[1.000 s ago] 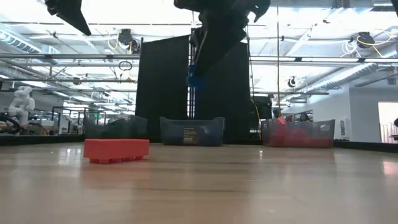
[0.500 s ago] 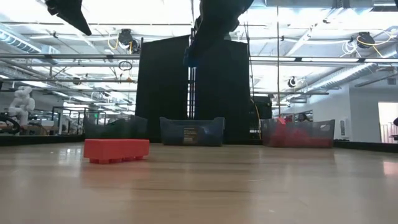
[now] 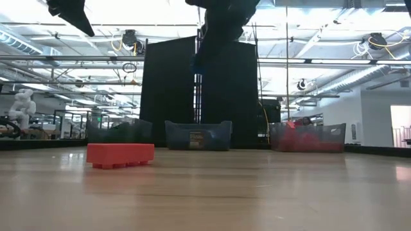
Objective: Sort blocks
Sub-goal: Put the blue game piece into the middle black bin
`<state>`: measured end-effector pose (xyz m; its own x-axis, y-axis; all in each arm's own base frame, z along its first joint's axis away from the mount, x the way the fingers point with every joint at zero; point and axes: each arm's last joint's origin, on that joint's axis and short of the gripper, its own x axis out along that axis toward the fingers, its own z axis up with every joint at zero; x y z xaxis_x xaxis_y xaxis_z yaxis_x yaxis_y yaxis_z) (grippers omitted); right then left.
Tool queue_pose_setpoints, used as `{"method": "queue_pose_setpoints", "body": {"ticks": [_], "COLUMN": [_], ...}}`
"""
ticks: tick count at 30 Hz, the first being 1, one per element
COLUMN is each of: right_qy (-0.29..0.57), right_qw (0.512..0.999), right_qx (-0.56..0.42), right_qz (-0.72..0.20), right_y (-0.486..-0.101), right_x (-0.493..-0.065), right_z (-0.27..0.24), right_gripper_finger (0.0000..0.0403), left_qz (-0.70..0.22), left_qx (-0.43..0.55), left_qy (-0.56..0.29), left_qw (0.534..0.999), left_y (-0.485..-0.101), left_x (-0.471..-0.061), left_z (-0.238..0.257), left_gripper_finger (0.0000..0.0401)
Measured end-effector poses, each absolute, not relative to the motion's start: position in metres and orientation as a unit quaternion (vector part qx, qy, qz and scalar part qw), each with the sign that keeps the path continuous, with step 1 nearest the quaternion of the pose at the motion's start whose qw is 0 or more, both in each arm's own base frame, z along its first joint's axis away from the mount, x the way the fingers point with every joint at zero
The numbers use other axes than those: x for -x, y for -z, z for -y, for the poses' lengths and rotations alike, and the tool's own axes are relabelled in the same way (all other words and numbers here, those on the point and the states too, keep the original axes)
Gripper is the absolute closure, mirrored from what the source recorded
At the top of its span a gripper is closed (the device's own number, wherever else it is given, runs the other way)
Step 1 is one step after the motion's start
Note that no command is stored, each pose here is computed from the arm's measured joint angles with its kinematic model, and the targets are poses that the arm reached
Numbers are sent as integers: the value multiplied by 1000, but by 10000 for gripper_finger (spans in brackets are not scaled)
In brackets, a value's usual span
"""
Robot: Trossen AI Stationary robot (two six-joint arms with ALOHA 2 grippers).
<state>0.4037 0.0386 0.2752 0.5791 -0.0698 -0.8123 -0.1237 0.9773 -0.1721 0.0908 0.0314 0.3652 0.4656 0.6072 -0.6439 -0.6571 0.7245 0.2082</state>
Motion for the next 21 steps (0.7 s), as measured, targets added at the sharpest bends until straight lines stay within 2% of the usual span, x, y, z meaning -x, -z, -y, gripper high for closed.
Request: {"method": "queue_pose_setpoints", "body": {"ticks": [21], "right_qy": [59], "right_qw": [885], "right_qx": [108], "right_qz": [-449], "right_y": [-278], "right_x": [-406], "right_z": [55], "right_gripper_finger": [266], "left_qz": [-362], "left_qx": [28], "left_qy": [-373], "left_qw": [854], "left_y": [-365], "left_x": [-91], "left_z": [-32], "left_gripper_finger": [401]}}
